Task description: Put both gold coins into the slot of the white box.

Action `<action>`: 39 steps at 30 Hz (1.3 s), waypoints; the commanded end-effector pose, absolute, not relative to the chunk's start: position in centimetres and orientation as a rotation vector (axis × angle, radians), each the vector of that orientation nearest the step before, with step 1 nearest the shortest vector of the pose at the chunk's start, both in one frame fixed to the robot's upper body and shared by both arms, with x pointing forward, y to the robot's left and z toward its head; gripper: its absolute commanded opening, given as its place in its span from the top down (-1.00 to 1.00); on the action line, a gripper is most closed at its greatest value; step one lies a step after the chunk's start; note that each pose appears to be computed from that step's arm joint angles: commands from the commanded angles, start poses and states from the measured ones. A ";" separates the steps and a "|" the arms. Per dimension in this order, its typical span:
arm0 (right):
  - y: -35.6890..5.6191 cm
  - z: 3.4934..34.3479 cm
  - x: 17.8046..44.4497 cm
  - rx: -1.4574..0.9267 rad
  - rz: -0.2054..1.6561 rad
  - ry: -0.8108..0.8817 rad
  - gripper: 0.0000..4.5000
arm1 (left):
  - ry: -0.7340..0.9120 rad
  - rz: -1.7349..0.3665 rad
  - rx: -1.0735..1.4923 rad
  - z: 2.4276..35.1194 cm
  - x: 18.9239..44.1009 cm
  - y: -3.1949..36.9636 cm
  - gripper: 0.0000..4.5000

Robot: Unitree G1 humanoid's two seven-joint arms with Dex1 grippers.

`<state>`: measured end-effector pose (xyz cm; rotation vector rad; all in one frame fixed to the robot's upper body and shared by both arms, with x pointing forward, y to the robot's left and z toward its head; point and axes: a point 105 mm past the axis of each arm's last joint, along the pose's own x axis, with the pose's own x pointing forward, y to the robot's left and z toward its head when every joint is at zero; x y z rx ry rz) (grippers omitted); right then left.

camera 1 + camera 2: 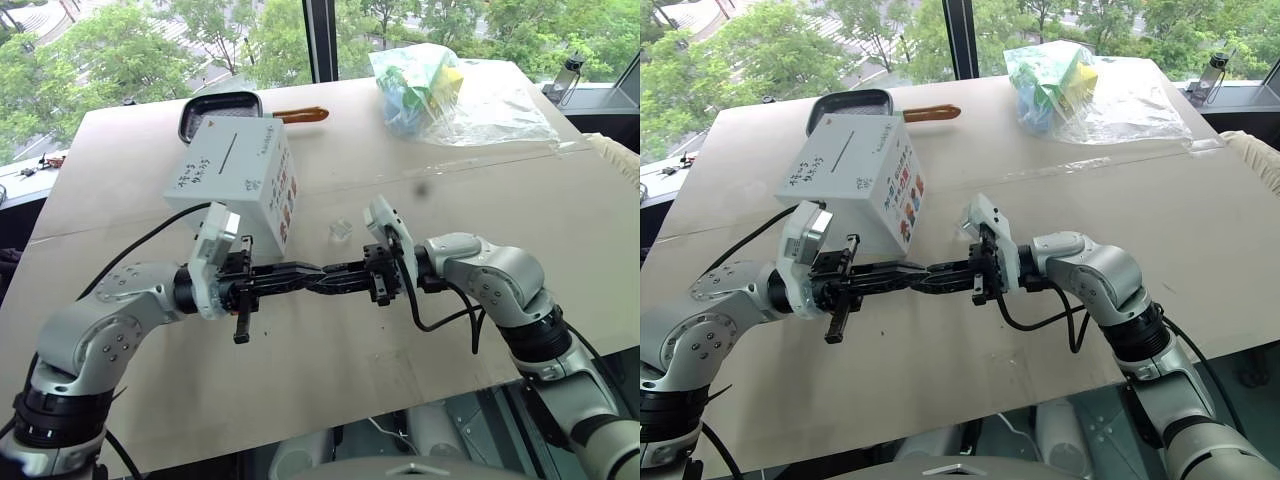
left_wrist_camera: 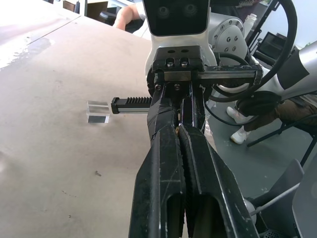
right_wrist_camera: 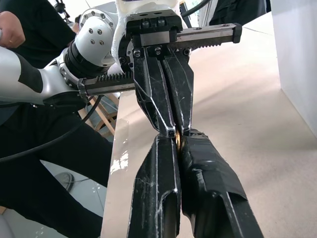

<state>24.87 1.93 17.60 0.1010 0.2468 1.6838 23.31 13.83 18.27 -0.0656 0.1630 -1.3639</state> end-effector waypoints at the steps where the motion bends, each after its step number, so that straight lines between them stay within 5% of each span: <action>1: 2.5 21.2 23.4 0.103 1.764 0.059 1.00 | 0.292 -1.382 -0.068 16.2 22.7 13.5 0.98; 5: 2.5 21.1 23.3 0.111 1.769 0.068 1.00 | 0.293 -1.377 -0.062 16.0 22.8 13.5 0.98; 11: 2.5 20.7 23.8 0.085 1.721 0.078 0.05 | 0.268 -1.353 -0.067 16.2 23.3 13.5 1.00; 34: 1.1 18.8 24.6 0.059 1.676 0.205 0.05 | -0.067 -1.233 -0.309 22.6 24.7 15.3 1.00; 39: 0.8 19.6 25.9 0.063 1.614 0.144 0.05 | -0.190 -1.052 -0.312 24.8 27.3 17.1 1.00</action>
